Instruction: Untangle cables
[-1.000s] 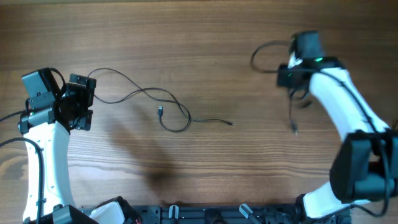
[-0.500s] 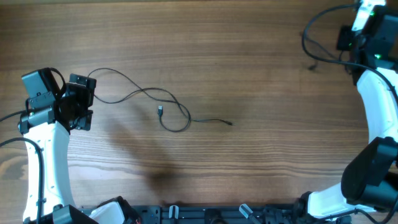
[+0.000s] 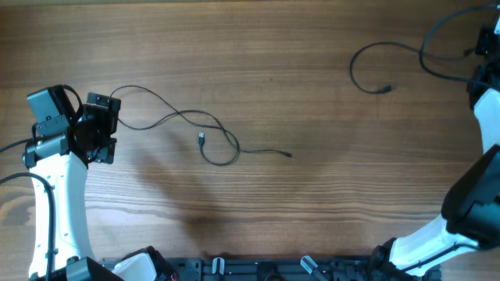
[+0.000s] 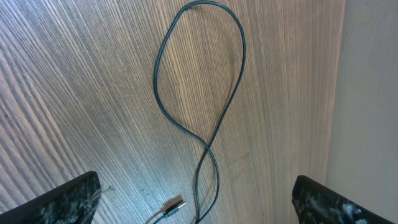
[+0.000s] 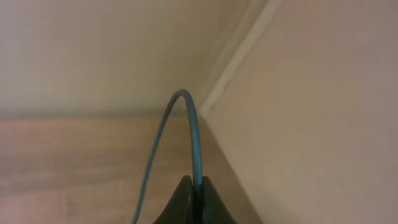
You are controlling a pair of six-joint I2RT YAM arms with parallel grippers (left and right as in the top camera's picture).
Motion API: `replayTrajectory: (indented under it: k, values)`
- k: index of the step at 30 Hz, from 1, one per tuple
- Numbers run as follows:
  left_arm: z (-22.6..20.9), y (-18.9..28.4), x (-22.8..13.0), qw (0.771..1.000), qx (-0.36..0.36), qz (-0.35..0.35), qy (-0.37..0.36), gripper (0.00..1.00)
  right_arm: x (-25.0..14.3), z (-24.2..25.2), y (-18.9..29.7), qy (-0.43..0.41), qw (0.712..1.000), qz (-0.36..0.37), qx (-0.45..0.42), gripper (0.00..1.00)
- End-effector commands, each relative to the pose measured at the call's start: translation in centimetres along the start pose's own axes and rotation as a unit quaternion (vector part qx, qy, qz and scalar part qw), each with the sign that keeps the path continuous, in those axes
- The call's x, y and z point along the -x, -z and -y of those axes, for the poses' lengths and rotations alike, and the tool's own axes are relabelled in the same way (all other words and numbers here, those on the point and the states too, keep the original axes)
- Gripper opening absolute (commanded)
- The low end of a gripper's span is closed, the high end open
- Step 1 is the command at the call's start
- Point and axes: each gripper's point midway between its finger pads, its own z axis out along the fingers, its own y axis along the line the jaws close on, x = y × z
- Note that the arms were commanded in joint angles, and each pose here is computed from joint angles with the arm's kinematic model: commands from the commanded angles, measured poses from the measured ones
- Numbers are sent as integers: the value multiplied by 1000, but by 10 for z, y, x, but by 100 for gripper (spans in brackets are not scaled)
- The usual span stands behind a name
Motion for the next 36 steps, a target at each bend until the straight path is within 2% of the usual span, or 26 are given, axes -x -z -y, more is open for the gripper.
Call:
replayTrajectory:
  k: [1, 4, 8, 11, 16, 21, 27, 29, 36]
  values:
    - [6, 2, 3, 1000, -4, 7, -8, 100, -21, -61, -7, 8, 992, -16, 123, 5]
    - [6, 2, 3, 1000, -4, 7, -8, 100, -17, -123, 13, -22, 972, -25, 233, 5]
    - [6, 2, 3, 1000, -4, 7, -8, 100, -16, -214, 53, 13, 942, -55, 331, 5]
    - [6, 2, 3, 1000, -4, 7, -8, 100, -22, -255, 74, 45, 927, -71, 364, 5]
    - [6, 2, 3, 1000, -4, 7, -8, 100, -51, -283, 84, 83, 923, -117, 356, 8]
    - [6, 2, 3, 1000, -4, 7, -8, 100, -87, -300, 81, 91, 910, -160, 371, 27]
    - [6, 2, 3, 1000, -4, 7, -8, 100, -122, -308, 86, 91, 895, -215, 381, 88]
    - [6, 2, 3, 1000, -4, 7, -8, 100, -124, -309, 86, 91, 894, -217, 381, 100]
    - [6, 2, 3, 1000, -4, 7, -8, 100, -133, -313, 83, 94, 892, -221, 383, 100]
